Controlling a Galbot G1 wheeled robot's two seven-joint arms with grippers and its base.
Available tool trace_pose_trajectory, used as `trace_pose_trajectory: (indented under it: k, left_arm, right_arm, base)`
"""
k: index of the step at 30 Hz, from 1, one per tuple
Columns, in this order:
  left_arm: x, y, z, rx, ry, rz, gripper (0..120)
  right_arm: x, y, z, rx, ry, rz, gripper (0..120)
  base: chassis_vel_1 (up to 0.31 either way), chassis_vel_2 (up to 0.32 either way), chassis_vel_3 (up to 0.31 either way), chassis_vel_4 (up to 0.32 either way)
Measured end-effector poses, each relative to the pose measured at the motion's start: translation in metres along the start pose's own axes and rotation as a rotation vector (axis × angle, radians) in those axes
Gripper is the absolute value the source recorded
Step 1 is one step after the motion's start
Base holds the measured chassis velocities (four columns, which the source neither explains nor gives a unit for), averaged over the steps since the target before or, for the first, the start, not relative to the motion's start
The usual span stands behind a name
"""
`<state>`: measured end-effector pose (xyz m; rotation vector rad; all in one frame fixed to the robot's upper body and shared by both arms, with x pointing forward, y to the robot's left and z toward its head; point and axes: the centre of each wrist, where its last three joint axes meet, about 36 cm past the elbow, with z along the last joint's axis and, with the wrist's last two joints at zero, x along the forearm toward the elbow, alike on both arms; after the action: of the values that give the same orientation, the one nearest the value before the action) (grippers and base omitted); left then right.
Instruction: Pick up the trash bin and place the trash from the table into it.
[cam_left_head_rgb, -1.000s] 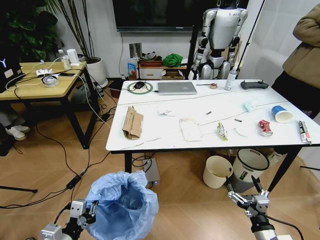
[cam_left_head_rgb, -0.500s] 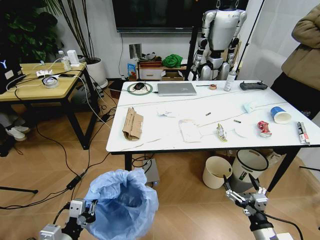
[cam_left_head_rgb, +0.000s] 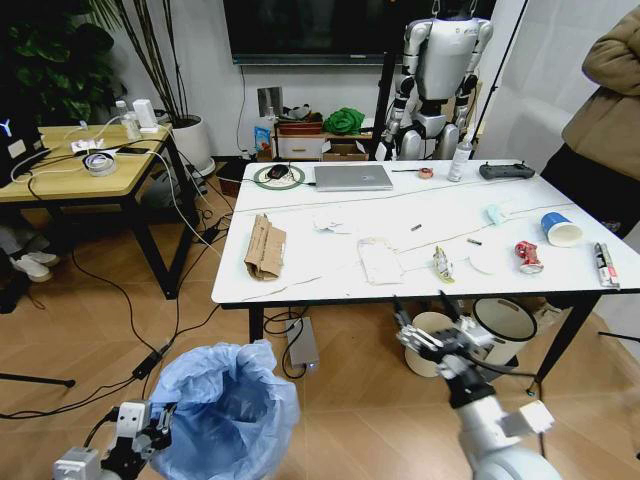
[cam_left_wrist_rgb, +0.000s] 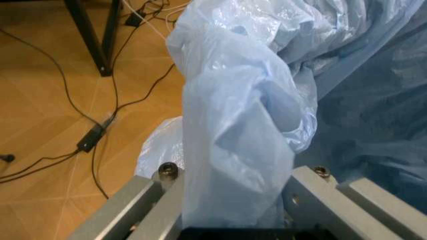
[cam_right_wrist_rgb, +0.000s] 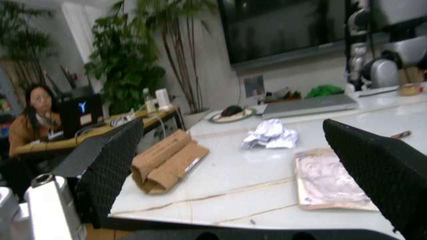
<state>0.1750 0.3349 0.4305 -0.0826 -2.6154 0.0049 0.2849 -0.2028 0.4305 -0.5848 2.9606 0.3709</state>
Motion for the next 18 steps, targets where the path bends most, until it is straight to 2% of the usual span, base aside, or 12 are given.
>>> trace_pose_trajectory:
  k: [9,14,18]
  left_arm:
    - [0.014,-0.009,-0.001,0.032,-0.012,-0.066,0]
    - [0.028,-0.008,-0.005,0.058,-0.028,-0.121,0]
    - [0.037,-0.009,-0.006,0.065,-0.024,-0.127,0]
  right_arm:
    - [-0.058,0.03,-0.002,-0.026,0.128,-0.045,100]
    - [-0.105,0.051,-0.014,-0.043,0.142,-0.053,100]
    - [-0.129,0.068,-0.013,-0.036,0.178,-0.088,100]
  base:
    - [0.0,0.0,0.0,0.0]
    - [0.0,0.0,0.0,0.0]
    - [0.0,0.0,0.0,0.0]
